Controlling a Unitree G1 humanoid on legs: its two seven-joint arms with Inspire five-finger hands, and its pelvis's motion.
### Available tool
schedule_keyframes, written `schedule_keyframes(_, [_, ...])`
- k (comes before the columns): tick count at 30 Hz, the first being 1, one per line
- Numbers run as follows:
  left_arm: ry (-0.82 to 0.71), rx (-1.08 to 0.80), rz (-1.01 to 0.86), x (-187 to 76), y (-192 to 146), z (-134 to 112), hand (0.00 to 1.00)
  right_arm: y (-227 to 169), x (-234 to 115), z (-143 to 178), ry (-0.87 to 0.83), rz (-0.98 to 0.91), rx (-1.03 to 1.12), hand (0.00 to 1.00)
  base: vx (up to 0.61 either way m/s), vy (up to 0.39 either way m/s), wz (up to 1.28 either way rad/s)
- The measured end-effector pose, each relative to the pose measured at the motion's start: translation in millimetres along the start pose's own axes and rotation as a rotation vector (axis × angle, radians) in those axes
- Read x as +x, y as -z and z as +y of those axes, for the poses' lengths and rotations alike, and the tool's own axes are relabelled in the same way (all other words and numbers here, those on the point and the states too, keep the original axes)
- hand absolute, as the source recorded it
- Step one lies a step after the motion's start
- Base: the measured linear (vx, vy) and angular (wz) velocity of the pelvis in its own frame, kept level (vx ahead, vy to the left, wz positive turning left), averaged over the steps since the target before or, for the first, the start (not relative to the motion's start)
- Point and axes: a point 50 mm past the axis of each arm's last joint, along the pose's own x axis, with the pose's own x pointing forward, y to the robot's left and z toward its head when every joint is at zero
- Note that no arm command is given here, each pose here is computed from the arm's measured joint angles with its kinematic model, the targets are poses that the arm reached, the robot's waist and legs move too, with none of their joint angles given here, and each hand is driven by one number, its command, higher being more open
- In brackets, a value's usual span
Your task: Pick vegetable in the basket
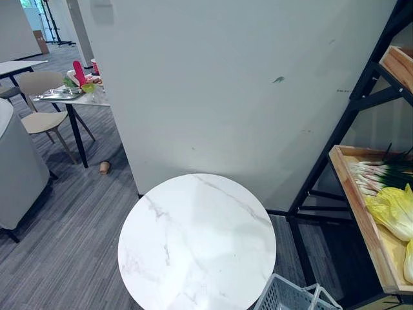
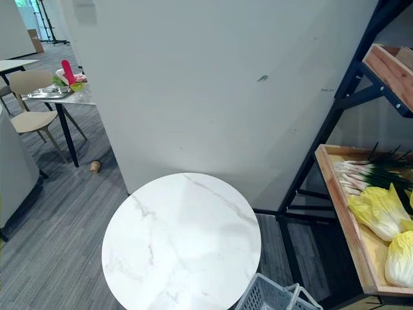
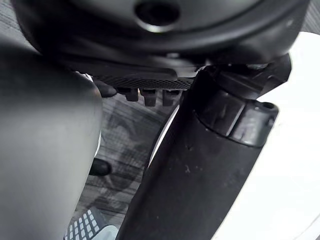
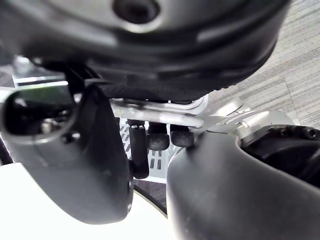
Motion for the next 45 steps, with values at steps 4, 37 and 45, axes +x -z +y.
schedule_keyframes(4, [0.009, 0.029, 0.004, 1.2, -2.7, -2.2, 1.00, -1.2, 0.0, 0.2, -0.002, -0.012, 0.005, 0.00, -0.01, -0.010, -0.02])
schedule_keyframes(37, [0.065, -0.120, -0.111, 15.0, -28.3, -41.4, 1.00, -29.5, 1.2, 13.8, -0.129, -0.077, -0.100, 0.00, 0.00, 0.008, -0.61])
schedule_keyframes(45, [0.041, -0.167, -0.144, 12.2, -23.8, -36.0, 1.00, -25.5, 0.8, 11.9, -0.105, -0.077, -0.074, 0.00, 0.00, -0.009, 0.02])
